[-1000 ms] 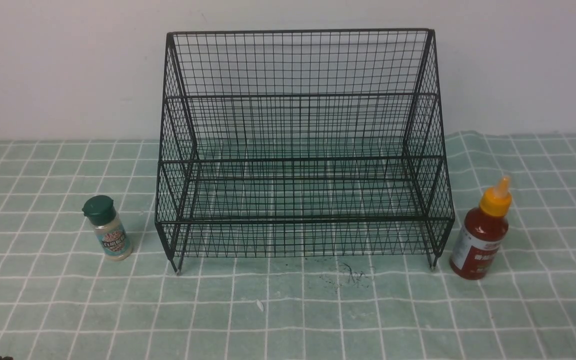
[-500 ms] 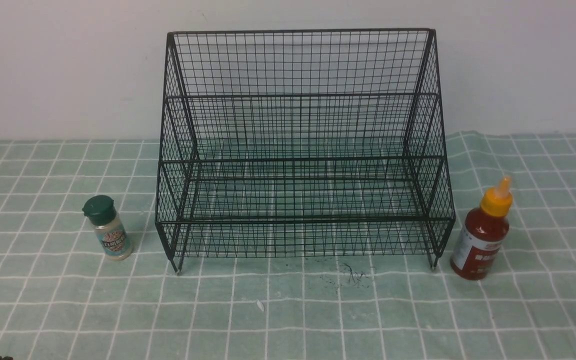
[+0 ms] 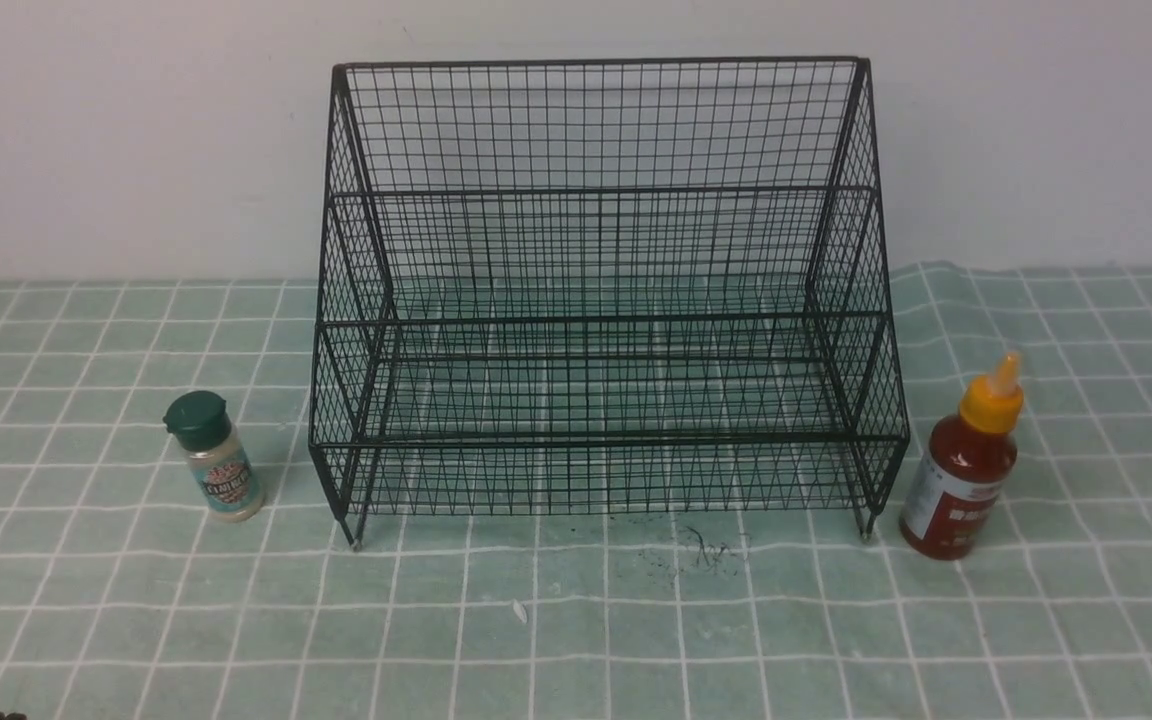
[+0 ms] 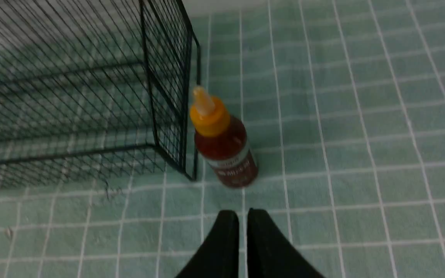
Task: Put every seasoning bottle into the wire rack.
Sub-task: Use the right arm to grab the condiment bottle closest to it, then use the right arm to put the condiment bottle back on the shelf, then use the left arm to grab the condiment bottle closest to it
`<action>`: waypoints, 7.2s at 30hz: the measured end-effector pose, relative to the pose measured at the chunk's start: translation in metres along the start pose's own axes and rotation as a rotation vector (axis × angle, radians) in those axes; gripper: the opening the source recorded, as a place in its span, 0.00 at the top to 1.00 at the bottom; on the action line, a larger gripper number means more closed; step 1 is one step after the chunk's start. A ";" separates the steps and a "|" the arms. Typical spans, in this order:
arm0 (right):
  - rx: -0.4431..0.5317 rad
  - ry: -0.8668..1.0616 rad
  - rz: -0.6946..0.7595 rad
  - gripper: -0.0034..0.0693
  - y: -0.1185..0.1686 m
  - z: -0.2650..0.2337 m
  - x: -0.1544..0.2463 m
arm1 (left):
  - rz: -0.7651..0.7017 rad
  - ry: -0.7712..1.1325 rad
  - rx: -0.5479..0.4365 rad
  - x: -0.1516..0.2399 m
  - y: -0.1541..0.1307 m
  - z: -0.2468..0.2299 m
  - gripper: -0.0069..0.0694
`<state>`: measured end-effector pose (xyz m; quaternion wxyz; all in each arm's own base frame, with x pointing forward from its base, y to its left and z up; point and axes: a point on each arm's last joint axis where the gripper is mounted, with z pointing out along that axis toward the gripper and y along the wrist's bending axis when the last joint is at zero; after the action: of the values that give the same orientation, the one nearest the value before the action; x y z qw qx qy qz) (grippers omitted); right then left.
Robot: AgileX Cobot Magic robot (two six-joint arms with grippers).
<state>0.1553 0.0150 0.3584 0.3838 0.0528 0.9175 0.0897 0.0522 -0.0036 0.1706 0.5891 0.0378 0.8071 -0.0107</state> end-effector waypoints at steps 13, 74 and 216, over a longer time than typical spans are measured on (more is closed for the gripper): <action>-0.057 0.336 -0.089 0.26 0.012 0.118 -0.072 | 0.000 0.000 0.000 0.000 0.000 0.000 0.92; -0.199 0.341 -0.412 0.54 0.130 0.182 -0.084 | 0.000 0.000 0.000 0.000 0.000 0.000 0.92; 0.046 -0.555 -0.121 0.97 -0.054 0.048 0.192 | -0.178 0.750 0.051 -0.189 -0.002 0.107 0.92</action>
<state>0.0540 0.0000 0.1808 0.6238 0.0292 0.7805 0.0281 0.2107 -0.0210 0.3178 0.2487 -0.0164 0.9661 -0.0673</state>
